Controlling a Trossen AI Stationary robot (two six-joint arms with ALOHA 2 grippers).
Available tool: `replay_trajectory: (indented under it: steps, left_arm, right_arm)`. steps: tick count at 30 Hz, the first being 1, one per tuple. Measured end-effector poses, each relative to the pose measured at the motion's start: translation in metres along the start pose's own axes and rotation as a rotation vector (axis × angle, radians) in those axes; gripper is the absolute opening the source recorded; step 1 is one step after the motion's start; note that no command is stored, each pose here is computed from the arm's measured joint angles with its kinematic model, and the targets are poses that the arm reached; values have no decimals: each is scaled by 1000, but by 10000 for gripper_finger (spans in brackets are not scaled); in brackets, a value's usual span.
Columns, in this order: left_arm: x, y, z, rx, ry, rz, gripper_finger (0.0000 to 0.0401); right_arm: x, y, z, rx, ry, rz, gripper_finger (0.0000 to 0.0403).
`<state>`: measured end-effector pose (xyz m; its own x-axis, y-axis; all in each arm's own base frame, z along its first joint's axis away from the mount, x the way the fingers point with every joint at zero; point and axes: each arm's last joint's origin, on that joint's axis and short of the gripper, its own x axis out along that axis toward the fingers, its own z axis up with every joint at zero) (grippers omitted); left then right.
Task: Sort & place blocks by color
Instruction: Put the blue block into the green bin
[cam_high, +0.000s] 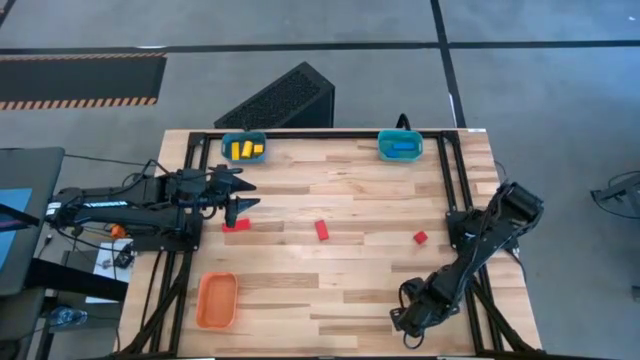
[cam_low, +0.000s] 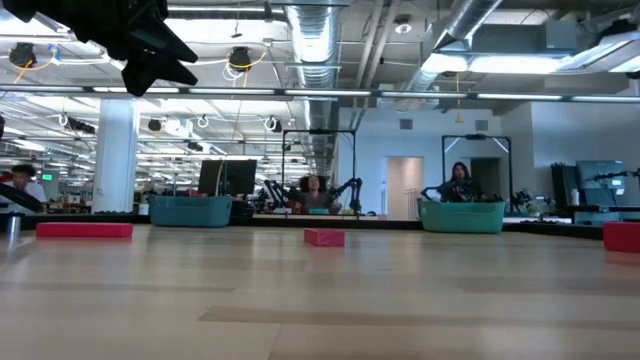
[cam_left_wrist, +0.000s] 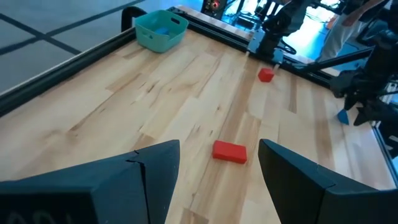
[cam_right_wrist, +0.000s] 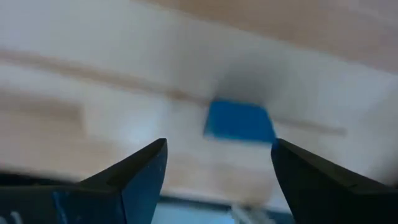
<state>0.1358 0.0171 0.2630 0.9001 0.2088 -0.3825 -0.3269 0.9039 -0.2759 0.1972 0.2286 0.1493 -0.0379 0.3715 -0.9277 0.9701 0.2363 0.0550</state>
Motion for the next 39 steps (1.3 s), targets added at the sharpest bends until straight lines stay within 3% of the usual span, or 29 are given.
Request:
replay_trajectory:
  steps: [8, 12, 18, 24, 30, 39]
  left_arm:
    - [0, 1, 0, 23, -9, 22, 206]
    - [0, 1, 0, 19, -6, 21, 206]
    - [0, 1, -1, 21, 0, 28, 206]
    - [0, 2, -2, 15, 10, 61, 206]
    - [1, 5, -4, 14, 22, 129, 206]
    - [9, 15, 7, 36, -154, 521, 206]
  right_arm:
    - [19, 10, 14, 7, 9, -60, 301]
    - [16, 15, 22, -51, 39, -63, 254]
    - [4, 17, 35, -153, 35, -70, 120]
    - [-27, 20, 61, -234, 3, -42, 119]
    - [-85, 12, 121, -336, -214, -46, 119]
    - [-168, -28, 244, -407, -466, 2, 119]
